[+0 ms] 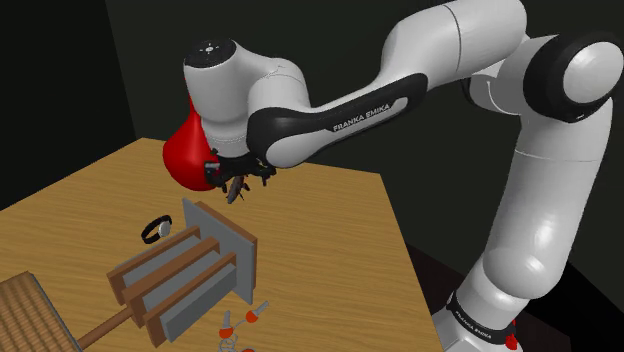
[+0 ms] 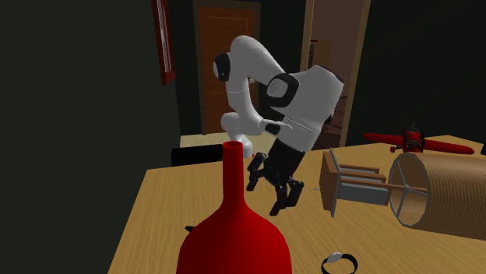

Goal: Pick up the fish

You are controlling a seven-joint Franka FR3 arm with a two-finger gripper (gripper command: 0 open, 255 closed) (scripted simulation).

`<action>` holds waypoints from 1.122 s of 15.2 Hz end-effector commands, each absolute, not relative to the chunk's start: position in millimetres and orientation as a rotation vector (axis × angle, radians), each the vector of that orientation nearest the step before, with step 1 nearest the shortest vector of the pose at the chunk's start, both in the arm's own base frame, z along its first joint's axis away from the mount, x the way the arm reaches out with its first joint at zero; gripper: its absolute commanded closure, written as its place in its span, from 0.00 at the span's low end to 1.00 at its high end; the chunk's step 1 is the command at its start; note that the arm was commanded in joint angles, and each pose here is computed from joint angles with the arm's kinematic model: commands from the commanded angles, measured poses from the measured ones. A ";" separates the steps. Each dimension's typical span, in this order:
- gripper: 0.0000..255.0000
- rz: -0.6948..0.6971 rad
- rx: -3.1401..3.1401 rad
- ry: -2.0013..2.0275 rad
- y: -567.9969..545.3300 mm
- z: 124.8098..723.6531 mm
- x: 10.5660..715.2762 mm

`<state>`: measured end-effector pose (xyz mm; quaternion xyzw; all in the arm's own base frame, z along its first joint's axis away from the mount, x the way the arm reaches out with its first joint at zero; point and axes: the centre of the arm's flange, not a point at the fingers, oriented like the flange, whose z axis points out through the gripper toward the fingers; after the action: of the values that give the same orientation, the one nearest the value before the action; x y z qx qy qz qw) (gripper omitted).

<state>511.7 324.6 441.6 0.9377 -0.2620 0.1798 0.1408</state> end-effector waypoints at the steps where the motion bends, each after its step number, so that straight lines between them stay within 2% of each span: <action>1: 0.00 0.542 2.662 -0.821 343.4 426.6 536.6; 11: 0.00 0.548 2.648 -0.840 347.9 382.4 544.5; 12: 1.00 0.548 2.648 -0.840 348.1 382.7 544.7; 17: 1.00 0.548 2.648 -0.840 348.5 382.7 545.3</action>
<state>545.2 348.5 382.7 0.9240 -0.2930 0.1912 0.1543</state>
